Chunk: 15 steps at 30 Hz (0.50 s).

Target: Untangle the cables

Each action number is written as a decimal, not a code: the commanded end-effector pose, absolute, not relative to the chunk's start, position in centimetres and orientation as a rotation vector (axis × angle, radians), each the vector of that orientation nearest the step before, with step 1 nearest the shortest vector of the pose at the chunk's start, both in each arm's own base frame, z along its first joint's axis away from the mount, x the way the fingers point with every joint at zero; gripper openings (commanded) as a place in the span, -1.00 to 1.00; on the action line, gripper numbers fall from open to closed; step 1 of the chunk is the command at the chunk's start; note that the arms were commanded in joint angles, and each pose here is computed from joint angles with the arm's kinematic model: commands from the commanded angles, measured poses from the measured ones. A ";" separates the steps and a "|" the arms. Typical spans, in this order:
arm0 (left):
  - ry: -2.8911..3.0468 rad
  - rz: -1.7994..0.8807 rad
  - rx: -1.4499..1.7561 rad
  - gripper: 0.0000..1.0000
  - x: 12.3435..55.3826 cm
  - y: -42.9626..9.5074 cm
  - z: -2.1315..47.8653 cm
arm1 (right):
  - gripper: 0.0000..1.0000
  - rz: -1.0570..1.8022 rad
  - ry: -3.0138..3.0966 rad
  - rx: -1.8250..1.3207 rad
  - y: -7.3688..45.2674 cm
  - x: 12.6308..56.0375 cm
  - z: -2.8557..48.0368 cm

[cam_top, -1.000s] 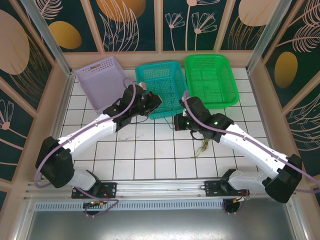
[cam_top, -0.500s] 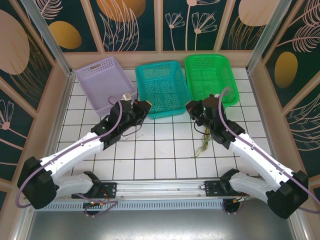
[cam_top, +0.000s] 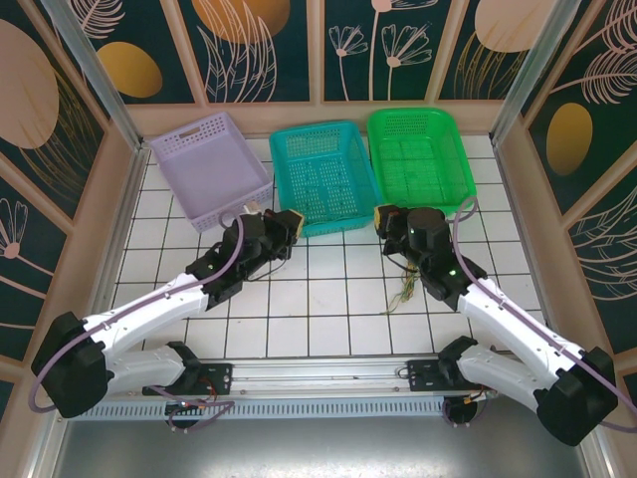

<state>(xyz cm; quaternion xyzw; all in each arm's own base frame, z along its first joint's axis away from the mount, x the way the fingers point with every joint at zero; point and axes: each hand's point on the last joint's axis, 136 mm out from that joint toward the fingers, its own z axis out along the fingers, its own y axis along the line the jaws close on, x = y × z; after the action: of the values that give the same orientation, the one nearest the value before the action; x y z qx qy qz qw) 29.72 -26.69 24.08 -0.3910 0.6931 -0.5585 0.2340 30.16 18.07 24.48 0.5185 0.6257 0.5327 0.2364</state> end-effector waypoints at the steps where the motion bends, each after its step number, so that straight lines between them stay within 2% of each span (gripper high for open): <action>1: 1.789 -1.544 -1.182 -1.00 30.5 -25.1 25.2 | -1.00 1.360 1.518 1.497 14.2 31.7 25.7; 3: 1.774 -1.567 -1.164 -1.00 30.7 -25.5 26.1 | -1.00 1.330 1.557 1.461 14.5 31.8 25.9; 4: 1.766 -1.579 -1.144 -0.87 30.8 -25.6 26.6 | -1.00 1.321 1.562 1.456 14.4 31.8 26.1; 6: 1.742 -1.593 -1.073 -0.19 31.0 -25.9 28.4 | -1.00 1.292 1.546 1.450 13.8 31.9 26.4; 7: 1.736 -1.591 -1.035 0.02 31.1 -26.1 29.2 | -1.00 1.294 1.532 1.445 13.6 32.0 26.8; 9: 1.746 -1.549 -0.947 0.26 31.1 -26.1 30.7 | -1.00 1.296 1.474 1.449 12.1 32.9 27.4; 12: 1.803 -1.423 -0.857 0.41 30.8 -25.4 31.8 | -1.00 1.279 1.423 1.452 9.9 34.4 28.1; 15: 1.835 -1.317 -0.780 0.45 30.2 -24.2 32.5 | -1.00 1.245 1.377 1.468 7.7 35.9 28.5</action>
<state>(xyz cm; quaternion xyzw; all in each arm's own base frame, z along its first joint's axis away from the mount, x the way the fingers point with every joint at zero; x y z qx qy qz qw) 30.85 -25.92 31.43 -0.3424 0.6841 -0.5612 0.3159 34.30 9.30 25.91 0.5833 0.5584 0.4775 0.3465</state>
